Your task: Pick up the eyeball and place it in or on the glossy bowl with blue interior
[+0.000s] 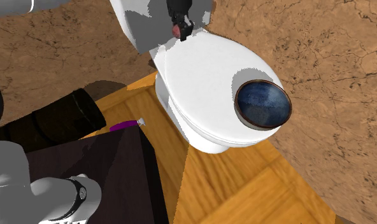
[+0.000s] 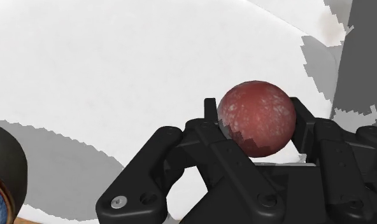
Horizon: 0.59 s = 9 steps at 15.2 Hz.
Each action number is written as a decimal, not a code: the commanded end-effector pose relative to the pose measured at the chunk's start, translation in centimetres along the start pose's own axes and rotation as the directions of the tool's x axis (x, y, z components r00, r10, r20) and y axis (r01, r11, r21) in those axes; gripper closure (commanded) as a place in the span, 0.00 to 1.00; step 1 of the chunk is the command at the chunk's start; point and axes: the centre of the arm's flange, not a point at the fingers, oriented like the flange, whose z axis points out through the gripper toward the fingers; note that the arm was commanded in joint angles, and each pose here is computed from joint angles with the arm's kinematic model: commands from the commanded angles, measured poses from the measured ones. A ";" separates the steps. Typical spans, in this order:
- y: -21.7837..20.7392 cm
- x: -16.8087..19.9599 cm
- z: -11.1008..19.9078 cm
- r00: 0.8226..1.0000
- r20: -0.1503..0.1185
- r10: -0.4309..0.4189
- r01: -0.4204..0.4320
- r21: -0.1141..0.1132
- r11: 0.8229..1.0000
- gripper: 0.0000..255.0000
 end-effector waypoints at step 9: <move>12.1 4.7 -1.7 1.000 0.000 -0.001 0.001 0.000 1.000 1.00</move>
